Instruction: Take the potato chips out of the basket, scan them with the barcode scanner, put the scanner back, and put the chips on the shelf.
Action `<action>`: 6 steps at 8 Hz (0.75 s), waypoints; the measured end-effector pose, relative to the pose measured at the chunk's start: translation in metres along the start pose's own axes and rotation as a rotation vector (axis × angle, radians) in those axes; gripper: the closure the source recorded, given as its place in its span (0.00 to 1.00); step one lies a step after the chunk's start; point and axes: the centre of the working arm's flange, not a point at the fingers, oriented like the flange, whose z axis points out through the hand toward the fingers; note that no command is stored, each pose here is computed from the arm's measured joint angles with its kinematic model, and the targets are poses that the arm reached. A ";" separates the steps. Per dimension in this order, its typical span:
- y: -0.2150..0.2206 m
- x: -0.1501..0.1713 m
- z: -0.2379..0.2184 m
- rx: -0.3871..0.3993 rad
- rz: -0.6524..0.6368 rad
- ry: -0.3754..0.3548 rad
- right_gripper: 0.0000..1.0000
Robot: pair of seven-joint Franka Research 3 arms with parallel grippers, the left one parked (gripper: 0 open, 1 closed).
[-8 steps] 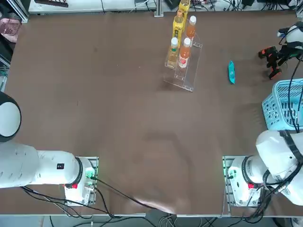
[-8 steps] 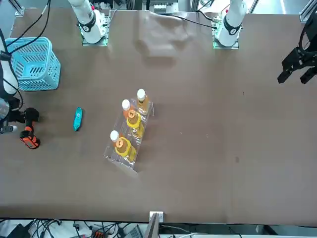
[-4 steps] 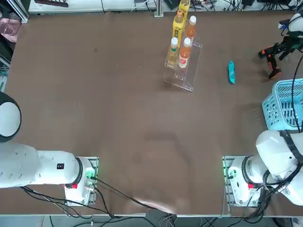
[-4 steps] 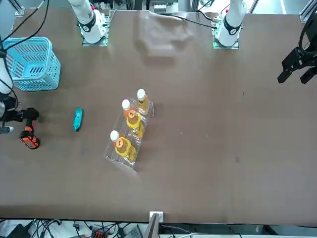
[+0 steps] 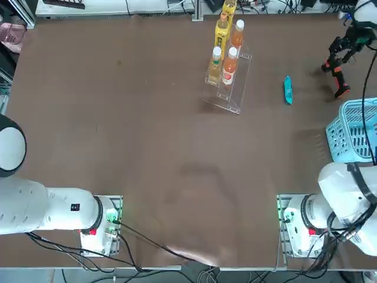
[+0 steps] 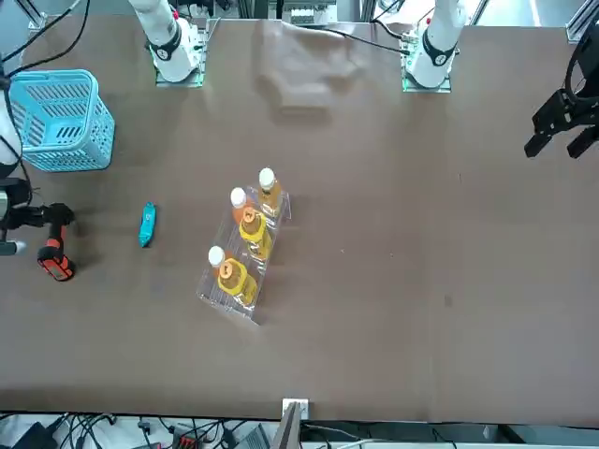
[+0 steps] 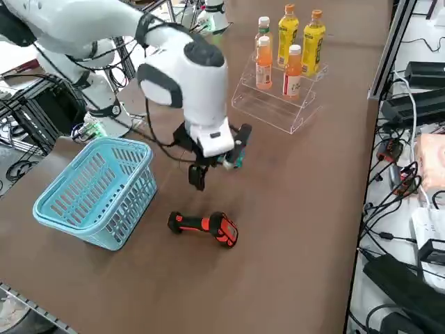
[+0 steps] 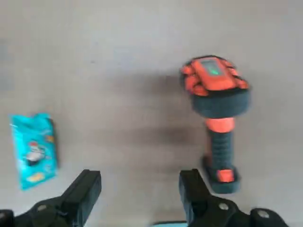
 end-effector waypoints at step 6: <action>-0.184 0.016 0.027 -0.190 0.147 0.008 0.00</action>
